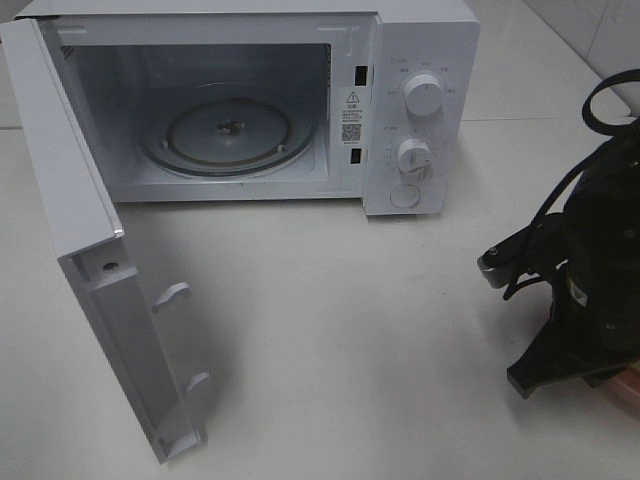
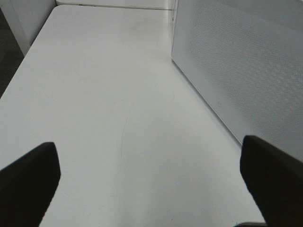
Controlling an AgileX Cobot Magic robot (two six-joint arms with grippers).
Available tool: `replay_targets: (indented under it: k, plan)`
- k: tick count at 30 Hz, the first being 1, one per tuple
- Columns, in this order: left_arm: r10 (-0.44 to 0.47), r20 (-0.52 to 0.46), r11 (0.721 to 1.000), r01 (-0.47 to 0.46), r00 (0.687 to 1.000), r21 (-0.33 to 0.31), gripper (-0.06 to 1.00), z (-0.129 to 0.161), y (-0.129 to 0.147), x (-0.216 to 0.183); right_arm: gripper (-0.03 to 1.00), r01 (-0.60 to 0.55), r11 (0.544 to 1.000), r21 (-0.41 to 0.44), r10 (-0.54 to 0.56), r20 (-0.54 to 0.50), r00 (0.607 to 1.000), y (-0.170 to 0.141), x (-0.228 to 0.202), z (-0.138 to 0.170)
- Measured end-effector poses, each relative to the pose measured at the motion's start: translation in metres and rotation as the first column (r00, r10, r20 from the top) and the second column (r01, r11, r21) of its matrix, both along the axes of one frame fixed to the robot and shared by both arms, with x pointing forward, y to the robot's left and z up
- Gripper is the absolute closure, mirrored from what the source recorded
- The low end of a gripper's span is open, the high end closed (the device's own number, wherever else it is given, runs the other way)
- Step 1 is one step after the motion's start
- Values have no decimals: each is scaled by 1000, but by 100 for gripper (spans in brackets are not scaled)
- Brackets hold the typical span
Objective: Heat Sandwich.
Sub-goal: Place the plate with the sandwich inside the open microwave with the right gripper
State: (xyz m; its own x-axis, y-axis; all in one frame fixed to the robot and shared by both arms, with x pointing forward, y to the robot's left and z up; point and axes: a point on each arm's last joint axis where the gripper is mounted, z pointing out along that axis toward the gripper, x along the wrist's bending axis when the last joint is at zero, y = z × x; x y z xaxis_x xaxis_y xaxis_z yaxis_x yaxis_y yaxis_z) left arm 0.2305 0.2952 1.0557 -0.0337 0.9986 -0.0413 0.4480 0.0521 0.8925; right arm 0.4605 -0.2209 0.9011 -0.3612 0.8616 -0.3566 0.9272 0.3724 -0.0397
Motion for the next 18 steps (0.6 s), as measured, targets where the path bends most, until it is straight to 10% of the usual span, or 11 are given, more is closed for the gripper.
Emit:
replay_targets:
  k: [18]
  plan:
    - [0, 0, 1000, 0, 1000, 0, -3, 0, 0, 0, 94, -87, 996, -22, 88, 68, 994, 15, -22, 40]
